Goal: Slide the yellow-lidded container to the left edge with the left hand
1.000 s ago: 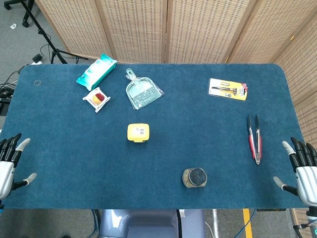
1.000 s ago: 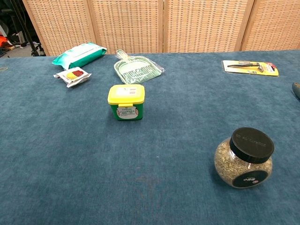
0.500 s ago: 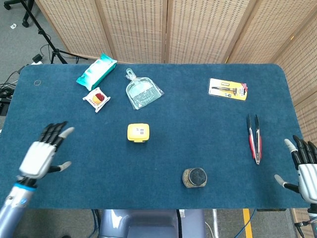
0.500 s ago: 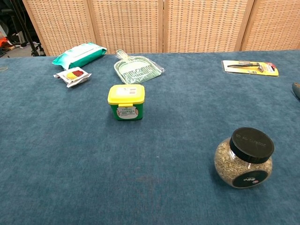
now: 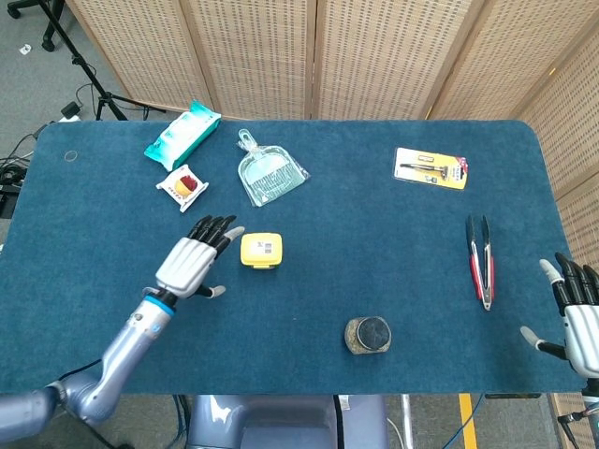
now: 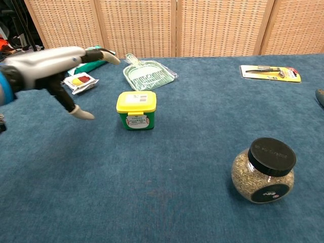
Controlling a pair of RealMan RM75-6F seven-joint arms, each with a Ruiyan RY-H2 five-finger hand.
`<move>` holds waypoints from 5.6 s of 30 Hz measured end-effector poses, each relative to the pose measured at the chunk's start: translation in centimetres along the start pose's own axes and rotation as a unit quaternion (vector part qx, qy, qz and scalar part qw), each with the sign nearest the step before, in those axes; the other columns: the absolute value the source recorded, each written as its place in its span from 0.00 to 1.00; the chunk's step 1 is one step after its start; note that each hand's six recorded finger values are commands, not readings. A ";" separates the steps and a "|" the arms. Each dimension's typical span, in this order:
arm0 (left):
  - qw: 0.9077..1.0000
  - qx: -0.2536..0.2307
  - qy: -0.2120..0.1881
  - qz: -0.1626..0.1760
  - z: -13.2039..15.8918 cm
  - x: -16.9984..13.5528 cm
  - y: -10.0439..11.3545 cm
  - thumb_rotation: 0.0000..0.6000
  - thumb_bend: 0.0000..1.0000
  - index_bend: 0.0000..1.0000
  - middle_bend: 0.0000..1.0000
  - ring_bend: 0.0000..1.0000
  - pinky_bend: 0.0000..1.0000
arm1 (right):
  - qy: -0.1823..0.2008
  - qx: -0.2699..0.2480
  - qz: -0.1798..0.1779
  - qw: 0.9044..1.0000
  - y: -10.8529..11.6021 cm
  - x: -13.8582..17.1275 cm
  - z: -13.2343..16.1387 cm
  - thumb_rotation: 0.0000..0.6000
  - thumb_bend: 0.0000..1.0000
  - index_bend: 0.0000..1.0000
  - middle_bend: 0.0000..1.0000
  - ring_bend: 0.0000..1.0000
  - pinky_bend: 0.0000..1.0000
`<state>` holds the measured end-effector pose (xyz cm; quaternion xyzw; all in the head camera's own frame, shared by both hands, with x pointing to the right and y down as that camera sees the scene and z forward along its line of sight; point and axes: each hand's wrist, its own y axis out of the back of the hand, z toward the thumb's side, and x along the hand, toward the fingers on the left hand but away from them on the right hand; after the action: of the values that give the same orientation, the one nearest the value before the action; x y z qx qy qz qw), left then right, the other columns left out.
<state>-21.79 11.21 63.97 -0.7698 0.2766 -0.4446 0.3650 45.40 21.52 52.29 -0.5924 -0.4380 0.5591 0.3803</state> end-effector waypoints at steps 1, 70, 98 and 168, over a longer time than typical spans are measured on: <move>1.000 -0.002 0.004 -0.002 0.1 0.6 -0.3 1.00 0.00 0.00 0.00 0.00 0.00 | -0.001 -0.001 -0.001 1.000 0.1 0.0 -0.1 1.00 0.00 0.04 0.00 0.00 0.00; 1.000 -0.006 -0.009 -0.008 -21.0 -15.7 -2.1 1.00 0.39 0.53 0.55 0.54 0.58 | 0.027 0.030 0.018 0.999 -2.4 1.6 2.1 1.00 0.00 0.04 0.00 0.00 0.00; 0.996 -0.050 0.078 0.007 -22.1 -21.0 -1.4 1.00 0.00 0.00 0.00 0.00 0.04 | 0.026 0.021 0.011 0.999 -1.8 1.7 2.1 1.00 0.00 0.04 0.00 0.00 0.00; 0.911 -0.146 0.200 -0.330 -22.8 -13.0 1.4 1.00 0.76 0.71 0.44 0.49 0.50 | 0.014 0.015 0.026 0.999 -2.4 1.0 1.4 1.00 0.00 0.04 0.00 0.00 0.00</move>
<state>-48.07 12.94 64.25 -0.7569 0.1359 -0.6390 0.0182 43.77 23.17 54.11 -0.6058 -0.4086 0.5667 0.3806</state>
